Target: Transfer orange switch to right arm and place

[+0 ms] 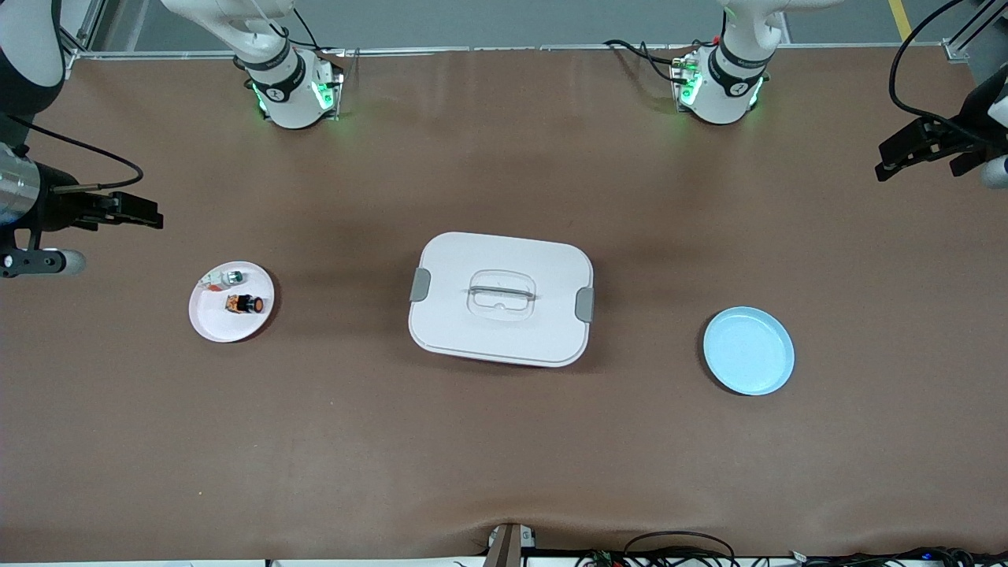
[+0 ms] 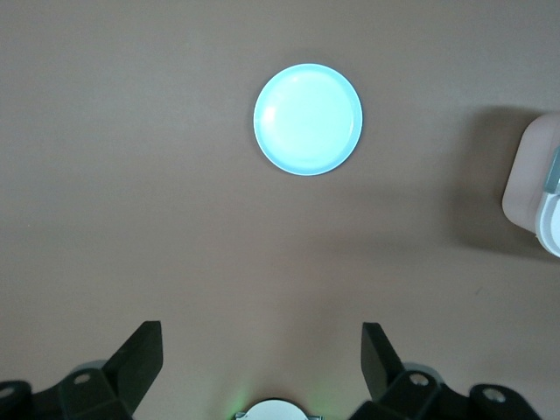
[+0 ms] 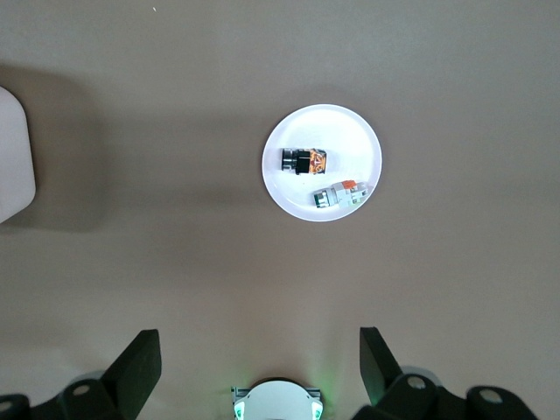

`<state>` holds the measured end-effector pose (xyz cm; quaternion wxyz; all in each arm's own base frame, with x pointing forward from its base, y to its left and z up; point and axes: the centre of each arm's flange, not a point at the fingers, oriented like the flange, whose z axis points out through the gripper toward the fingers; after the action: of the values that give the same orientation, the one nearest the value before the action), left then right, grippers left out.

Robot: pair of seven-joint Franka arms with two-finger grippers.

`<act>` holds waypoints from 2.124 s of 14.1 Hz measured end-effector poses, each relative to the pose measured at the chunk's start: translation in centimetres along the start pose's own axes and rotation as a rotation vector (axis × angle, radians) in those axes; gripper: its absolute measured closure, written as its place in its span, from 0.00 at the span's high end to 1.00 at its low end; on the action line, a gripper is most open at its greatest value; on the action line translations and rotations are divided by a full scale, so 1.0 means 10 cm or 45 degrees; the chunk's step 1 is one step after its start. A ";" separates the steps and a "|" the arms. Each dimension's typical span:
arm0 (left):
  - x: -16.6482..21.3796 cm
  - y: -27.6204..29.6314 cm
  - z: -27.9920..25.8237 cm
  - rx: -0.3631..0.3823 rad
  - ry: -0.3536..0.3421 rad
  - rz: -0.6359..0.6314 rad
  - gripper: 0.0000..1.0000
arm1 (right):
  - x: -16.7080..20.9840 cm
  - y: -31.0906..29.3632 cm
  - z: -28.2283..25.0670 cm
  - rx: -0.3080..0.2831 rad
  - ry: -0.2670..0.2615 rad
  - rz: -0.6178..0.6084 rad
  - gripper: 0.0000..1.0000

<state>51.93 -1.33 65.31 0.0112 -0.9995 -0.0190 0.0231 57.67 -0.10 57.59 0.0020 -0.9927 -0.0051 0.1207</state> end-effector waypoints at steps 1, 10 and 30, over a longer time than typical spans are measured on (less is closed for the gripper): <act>0.00 0.00 0.00 0.000 -0.002 0.002 1.00 | 0.00 0.01 0.00 0.000 0.002 0.004 1.00; 0.01 0.00 0.01 0.000 0.001 0.003 1.00 | -0.08 0.10 -0.29 0.002 0.056 0.030 1.00; 0.06 -0.05 -0.04 -0.004 0.071 -0.010 1.00 | -0.34 0.00 -0.68 0.000 0.196 0.083 1.00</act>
<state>52.59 -0.85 65.74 0.0102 -0.9997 -0.0224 -0.0047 55.98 -0.11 65.00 -0.0015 -0.9987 0.0276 0.0440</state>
